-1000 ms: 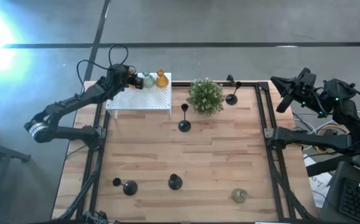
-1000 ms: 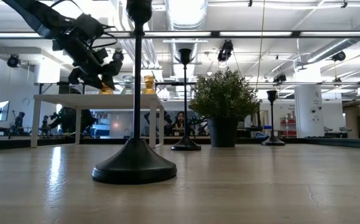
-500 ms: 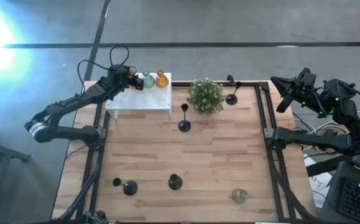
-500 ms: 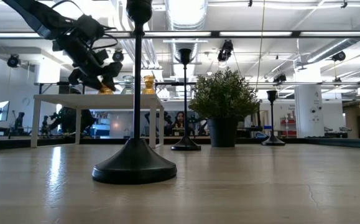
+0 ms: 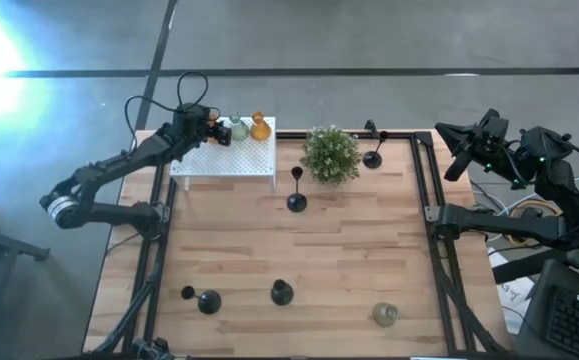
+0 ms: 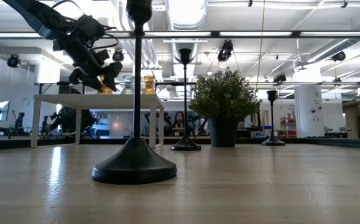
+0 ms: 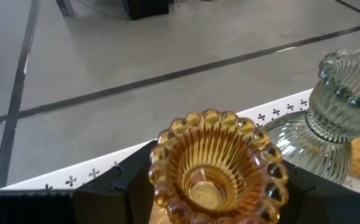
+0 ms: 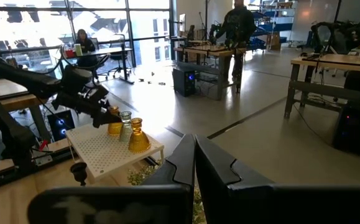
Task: Pick & Place candle stick holders
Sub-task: Put the yellow glass candle holder on the shelf
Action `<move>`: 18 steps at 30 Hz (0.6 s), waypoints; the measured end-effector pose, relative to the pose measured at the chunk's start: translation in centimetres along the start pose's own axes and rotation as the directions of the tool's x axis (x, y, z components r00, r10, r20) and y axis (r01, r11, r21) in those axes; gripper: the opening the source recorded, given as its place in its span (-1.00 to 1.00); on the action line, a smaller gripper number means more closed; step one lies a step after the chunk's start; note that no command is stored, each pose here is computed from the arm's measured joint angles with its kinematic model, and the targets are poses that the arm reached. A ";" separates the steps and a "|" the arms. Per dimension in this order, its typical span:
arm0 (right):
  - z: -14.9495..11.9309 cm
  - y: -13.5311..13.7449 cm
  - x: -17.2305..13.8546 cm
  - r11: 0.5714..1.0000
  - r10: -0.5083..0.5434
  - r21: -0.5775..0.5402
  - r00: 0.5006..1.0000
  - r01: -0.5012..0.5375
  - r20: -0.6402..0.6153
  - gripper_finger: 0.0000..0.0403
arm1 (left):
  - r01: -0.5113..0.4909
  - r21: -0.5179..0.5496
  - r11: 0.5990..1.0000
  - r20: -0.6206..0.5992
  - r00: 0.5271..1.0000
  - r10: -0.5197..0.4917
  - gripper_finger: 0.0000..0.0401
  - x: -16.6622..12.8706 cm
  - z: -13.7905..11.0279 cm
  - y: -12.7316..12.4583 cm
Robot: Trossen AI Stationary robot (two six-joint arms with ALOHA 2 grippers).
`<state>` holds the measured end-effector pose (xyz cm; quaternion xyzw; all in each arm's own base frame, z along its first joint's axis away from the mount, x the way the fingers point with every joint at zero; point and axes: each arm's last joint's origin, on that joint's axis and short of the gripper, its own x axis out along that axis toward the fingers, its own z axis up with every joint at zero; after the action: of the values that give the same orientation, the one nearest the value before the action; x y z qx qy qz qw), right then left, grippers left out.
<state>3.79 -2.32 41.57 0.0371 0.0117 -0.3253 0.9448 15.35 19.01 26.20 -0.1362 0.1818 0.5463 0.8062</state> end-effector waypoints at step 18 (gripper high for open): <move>0.0 0.0 0.0 1.000 0.000 0.000 1.000 0.000 0.000 -0.96 | 0.017 -0.002 1.000 0.148 0.989 -0.017 0.09 -2.0 2.2 0.3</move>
<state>3.78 -2.32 41.57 0.0371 0.0116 -0.3252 0.9448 14.71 18.40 29.09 -0.0984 0.1194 0.5484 0.8218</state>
